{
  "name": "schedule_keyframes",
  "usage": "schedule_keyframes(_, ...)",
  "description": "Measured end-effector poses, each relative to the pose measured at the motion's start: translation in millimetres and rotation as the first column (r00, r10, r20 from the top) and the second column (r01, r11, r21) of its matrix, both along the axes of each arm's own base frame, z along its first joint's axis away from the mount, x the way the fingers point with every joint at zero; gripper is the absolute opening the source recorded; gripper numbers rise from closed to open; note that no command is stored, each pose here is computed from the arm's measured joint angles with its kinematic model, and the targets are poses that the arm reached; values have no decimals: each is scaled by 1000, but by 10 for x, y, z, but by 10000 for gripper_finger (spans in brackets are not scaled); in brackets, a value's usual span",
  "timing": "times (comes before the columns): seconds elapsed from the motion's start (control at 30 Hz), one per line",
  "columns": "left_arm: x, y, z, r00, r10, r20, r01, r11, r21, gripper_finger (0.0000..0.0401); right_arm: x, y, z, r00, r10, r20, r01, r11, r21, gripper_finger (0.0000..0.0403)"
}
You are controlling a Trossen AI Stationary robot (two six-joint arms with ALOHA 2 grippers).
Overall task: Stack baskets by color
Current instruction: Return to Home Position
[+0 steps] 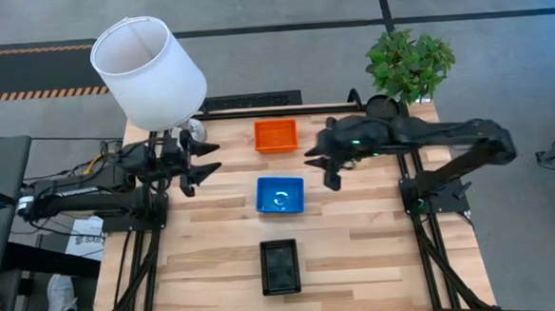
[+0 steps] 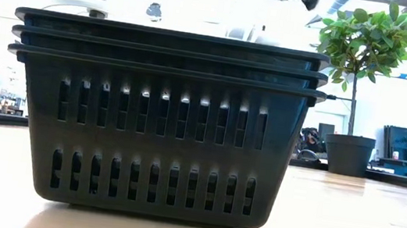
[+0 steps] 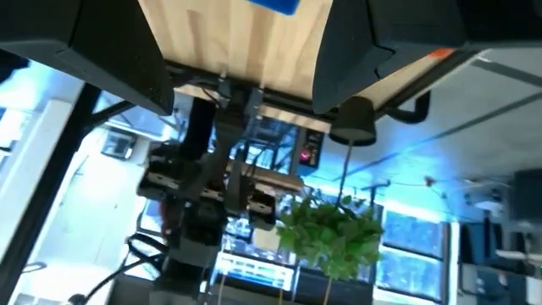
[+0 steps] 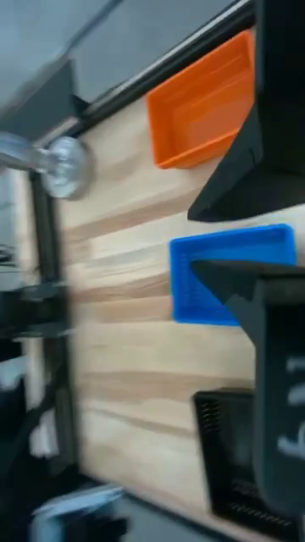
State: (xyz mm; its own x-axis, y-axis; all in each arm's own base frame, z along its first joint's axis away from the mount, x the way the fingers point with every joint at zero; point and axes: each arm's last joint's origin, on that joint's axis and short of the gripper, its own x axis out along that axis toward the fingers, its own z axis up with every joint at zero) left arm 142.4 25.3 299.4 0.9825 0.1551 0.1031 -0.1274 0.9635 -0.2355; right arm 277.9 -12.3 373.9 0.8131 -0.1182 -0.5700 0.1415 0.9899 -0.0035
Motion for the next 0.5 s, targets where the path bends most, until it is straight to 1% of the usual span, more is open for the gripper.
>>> schedule_keyframes(0.07, -37, -1, 48, 1000, -16, 1, 16, 1000, -9, 270, -165, -8, -78, 996, -9, 90, 7, 1000, 24, 97)
schedule_keyframes(0.17, -151, -22, 130, 1000, -25, -19, 25, 1000, -16, 268, -435, -42, -207, 974, -51, 219, 36, 997, 70, 59)
schedule_keyframes(0.23, -256, -38, 132, 999, -8, -52, 7, 1000, -26, 262, -602, -61, -280, 953, -82, 291, 55, 994, 99, 34)
schedule_keyframes(0.3, -371, -48, 102, 997, 32, -76, -36, 998, -48, 248, -781, -79, -366, 937, -109, 331, 73, 990, 120, 12)
schedule_keyframes(0.4, -503, -56, 2, 992, 92, -85, -97, 993, -66, 219, -984, -94, -486, 904, -142, 404, 88, 985, 150, 10)
schedule_keyframes(0.5, -567, -60, -134, 990, 120, -68, -125, 990, -69, 181, -1141, -119, -634, 872, -172, 458, 109, 981, 162, 15)
